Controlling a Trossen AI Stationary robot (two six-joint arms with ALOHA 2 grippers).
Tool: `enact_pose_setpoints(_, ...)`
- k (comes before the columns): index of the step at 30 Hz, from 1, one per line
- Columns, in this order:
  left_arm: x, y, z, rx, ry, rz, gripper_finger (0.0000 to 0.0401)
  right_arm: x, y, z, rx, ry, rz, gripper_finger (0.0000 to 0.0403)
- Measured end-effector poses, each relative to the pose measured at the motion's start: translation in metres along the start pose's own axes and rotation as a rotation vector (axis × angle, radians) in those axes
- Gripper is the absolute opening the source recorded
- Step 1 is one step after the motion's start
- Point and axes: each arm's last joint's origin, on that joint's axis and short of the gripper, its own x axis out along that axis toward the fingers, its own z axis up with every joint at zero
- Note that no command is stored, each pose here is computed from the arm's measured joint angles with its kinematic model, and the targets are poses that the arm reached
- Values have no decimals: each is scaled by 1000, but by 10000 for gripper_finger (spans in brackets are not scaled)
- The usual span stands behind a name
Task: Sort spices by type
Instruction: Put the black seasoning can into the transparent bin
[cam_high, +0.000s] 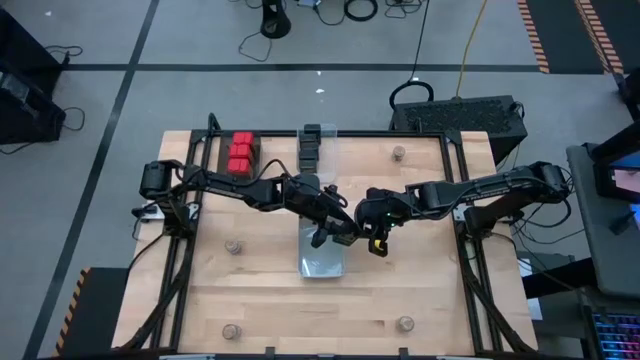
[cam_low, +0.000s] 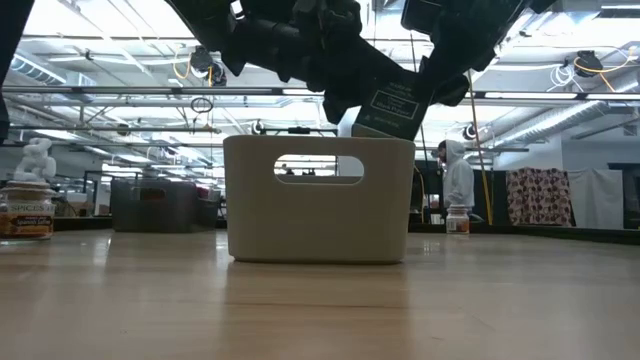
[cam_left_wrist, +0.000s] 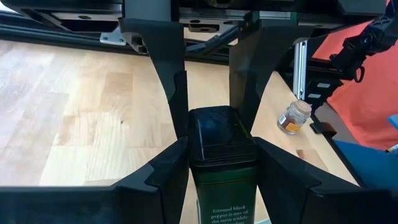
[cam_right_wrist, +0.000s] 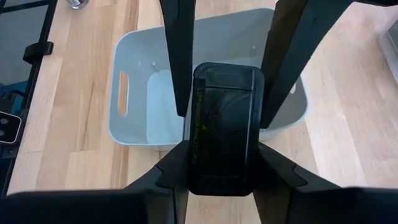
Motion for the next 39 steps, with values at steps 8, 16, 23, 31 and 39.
enact_pose_setpoints(8,0,0,0,2,-1,1,176,0,0,0,-2,0,0,118)
enact_pose_setpoints(16,0,0,-1,37,12,7,137,0,0,0,-2,0,-5,126)
enact_pose_setpoints(23,0,0,-1,52,13,7,137,0,0,0,-5,0,-3,143)
enact_pose_setpoints(31,-2,6,-1,68,12,22,137,-5,-2,0,-21,1,-2,166)
enact_pose_setpoints(39,-10,19,4,61,-13,59,137,-25,-13,4,-30,-48,-27,222)
